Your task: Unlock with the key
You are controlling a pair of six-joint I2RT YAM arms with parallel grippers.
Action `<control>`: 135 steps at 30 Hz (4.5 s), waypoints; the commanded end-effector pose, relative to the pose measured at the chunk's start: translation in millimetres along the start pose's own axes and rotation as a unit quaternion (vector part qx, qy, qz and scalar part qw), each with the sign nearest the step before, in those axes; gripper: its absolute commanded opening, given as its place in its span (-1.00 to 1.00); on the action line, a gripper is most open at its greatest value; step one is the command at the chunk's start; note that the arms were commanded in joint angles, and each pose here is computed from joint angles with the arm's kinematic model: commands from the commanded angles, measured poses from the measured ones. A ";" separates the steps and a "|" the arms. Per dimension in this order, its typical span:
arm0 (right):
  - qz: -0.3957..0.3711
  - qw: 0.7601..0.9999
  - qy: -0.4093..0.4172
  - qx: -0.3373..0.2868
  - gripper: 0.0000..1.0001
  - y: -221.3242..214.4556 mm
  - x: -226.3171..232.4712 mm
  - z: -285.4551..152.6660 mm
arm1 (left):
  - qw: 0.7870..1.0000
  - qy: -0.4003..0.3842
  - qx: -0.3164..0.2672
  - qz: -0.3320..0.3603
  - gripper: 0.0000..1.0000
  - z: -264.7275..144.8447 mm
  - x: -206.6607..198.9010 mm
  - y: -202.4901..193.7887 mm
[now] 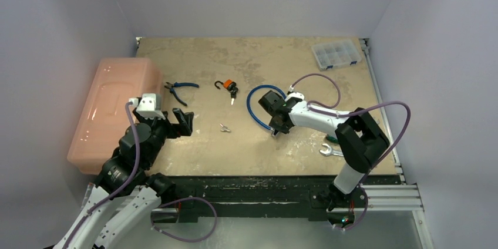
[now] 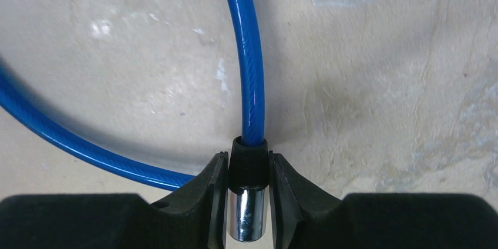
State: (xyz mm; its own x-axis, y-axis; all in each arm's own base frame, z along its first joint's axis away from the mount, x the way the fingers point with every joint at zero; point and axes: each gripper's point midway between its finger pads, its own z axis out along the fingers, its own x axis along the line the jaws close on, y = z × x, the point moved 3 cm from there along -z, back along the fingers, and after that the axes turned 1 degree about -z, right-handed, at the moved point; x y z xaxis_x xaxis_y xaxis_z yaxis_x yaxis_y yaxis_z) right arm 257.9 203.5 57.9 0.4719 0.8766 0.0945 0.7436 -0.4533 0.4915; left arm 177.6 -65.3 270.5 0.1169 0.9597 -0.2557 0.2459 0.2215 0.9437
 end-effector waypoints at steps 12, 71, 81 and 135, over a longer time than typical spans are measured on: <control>-0.082 0.991 0.105 -0.004 0.67 33.4 52.5 -9.1 | 1.000 -0.002 0.008 0.001 0.95 7.7 -4.6 -1.9; -0.513 0.805 0.292 0.058 -1.00 -81.5 193.6 -26.2 | 1.000 -0.002 -0.009 -0.003 0.95 2.3 -2.0 3.3; -0.417 0.839 0.345 0.060 -1.00 -69.7 198.0 -67.8 | 1.000 -0.001 -0.009 -0.003 0.95 1.6 -1.9 5.4; 0.209 0.970 0.124 0.027 -1.00 88.1 20.2 -172.2 | 0.956 -0.279 -0.088 0.035 0.30 72.9 -181.5 -37.0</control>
State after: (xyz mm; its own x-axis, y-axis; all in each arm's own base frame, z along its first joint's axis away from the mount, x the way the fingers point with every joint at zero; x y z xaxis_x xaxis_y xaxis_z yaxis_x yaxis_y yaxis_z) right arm 256.7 222.7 233.6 0.5302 0.7138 0.4577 0.6302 -0.6928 0.3505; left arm 216.6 -247.0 239.5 0.5633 0.7675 -0.3059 0.2557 0.1901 0.9479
